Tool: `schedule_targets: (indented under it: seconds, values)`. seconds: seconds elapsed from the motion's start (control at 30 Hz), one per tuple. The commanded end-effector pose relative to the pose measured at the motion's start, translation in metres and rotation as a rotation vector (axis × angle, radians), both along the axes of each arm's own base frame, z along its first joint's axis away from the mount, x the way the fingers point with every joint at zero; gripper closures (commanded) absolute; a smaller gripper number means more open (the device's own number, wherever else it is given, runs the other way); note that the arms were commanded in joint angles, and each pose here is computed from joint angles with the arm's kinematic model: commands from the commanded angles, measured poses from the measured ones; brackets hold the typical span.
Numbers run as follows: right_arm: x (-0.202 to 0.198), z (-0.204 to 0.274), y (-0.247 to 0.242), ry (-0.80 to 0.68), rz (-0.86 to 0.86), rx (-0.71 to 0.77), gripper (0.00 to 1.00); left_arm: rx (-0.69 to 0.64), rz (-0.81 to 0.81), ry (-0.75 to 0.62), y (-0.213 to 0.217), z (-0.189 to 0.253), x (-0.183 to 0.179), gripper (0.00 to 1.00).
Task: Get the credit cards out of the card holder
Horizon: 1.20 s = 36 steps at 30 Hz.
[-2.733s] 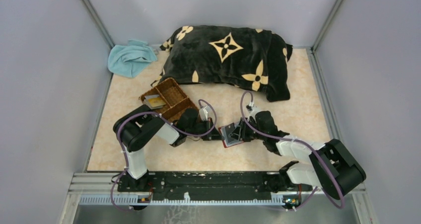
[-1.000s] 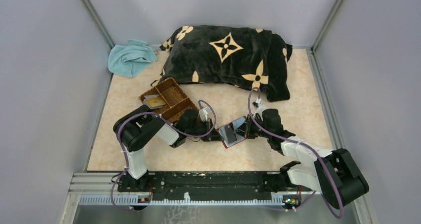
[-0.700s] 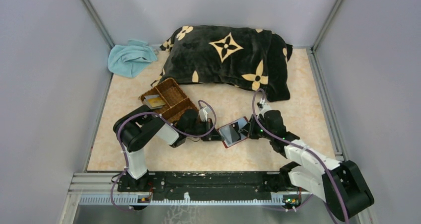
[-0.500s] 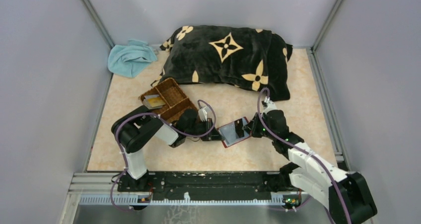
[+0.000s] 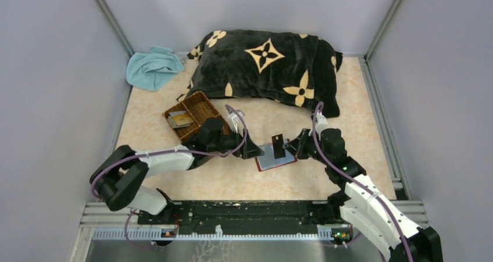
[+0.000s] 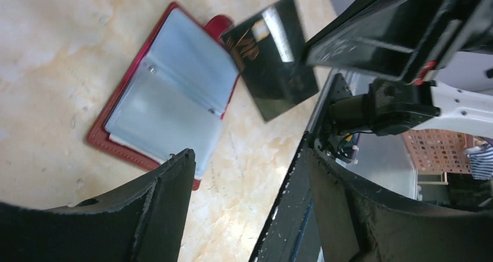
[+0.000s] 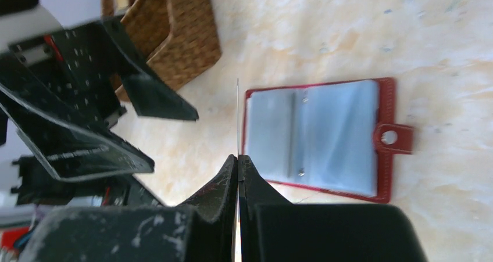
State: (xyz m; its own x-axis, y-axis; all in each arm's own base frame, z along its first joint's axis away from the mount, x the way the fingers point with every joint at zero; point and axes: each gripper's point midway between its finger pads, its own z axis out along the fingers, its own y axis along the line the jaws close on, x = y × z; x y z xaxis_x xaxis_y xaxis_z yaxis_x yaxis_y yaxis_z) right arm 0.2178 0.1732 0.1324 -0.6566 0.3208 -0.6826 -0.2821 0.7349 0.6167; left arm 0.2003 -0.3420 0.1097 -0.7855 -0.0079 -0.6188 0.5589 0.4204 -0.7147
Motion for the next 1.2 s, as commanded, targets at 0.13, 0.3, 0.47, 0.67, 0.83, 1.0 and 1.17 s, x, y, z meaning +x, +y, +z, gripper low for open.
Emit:
schedule_targets:
  seconds: [0.13,0.3,0.47,0.67,0.83,1.0,1.17]
  values:
    - [-0.049,0.069,0.044,-0.123,0.381,0.236,1.0,-0.007,-0.113,-0.202,0.003,0.051,-0.006,0.22]
    - [-0.071,0.074,0.048,-0.124,0.486,0.277,1.0,-0.031,-0.156,-0.235,0.01,0.064,-0.005,0.16]
    - [-0.084,0.069,0.052,-0.083,0.539,0.275,1.0,-0.104,-0.308,-0.26,0.005,0.081,-0.028,0.23]
    - [-0.088,0.071,0.057,-0.085,0.575,0.29,1.0,-0.209,-0.453,-0.271,0.007,0.098,-0.057,0.35]
    - [-0.084,0.065,0.061,-0.063,0.571,0.271,1.0,-0.242,-0.528,-0.268,0.008,0.103,-0.072,0.47]
    - [-0.081,0.065,0.064,-0.063,0.57,0.269,1.0,-0.252,-0.575,-0.258,0.009,0.103,-0.082,0.65]
    - [-0.081,0.068,0.066,-0.068,0.577,0.271,1.0,-0.231,-0.59,-0.23,0.01,0.092,-0.085,0.74]
